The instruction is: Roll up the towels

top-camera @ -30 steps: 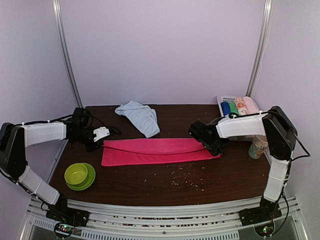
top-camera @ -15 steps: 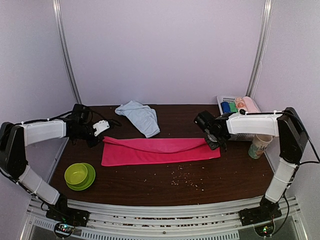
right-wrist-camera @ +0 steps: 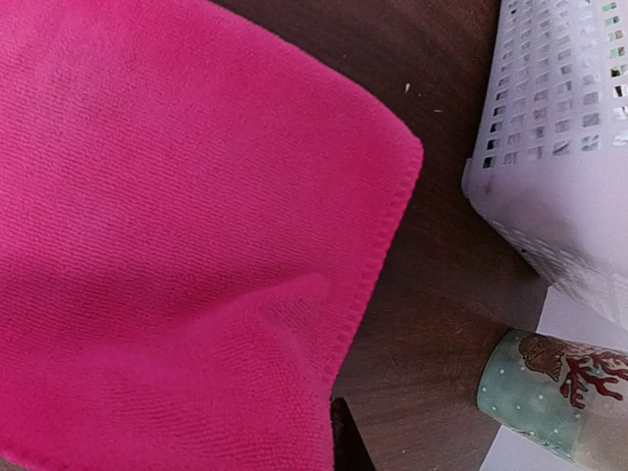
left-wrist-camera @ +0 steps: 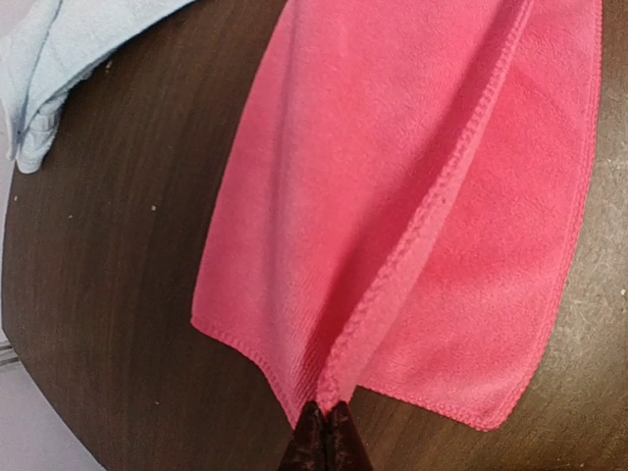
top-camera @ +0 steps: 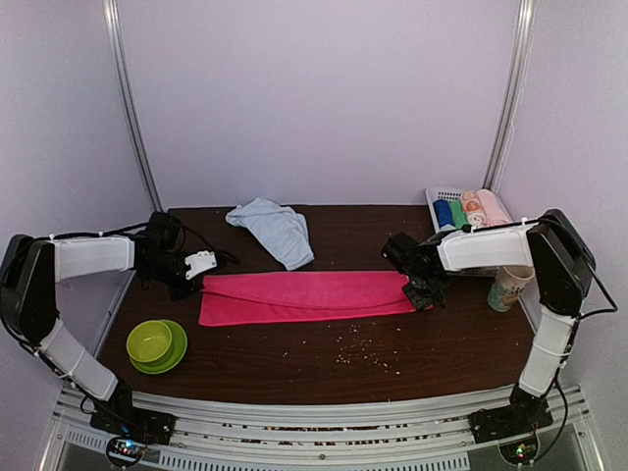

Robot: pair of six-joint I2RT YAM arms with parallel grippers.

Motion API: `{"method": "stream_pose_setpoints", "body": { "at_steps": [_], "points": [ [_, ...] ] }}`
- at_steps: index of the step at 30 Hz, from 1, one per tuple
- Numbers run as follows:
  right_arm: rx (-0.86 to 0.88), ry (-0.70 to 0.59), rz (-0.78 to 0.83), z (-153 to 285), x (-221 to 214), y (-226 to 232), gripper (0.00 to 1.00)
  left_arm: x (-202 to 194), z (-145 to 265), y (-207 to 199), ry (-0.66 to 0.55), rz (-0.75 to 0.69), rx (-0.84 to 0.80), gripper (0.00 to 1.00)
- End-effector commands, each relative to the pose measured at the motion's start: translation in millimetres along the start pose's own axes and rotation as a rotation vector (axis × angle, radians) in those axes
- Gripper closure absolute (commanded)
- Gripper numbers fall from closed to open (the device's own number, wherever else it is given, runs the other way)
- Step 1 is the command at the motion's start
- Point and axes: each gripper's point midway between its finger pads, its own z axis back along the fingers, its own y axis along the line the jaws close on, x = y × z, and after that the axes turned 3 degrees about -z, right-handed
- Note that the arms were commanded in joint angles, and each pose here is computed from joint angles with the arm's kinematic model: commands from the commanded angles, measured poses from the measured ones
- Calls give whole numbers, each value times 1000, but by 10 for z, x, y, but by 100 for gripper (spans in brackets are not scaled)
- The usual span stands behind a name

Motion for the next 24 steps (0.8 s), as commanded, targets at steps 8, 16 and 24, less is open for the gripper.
{"method": "stream_pose_setpoints", "body": {
  "at_steps": [8,16,24],
  "points": [
    [31,53,38,-96,-113,119,100,-84,-187,-150,33,0,-108,100],
    [-23,65,44,-101,-138,30,100,-55,-157,-344,7,-42,-176,100],
    [-47,30,7,27,-111,-124,100,100,52,-435,-75,-64,-215,100]
  ]
}}
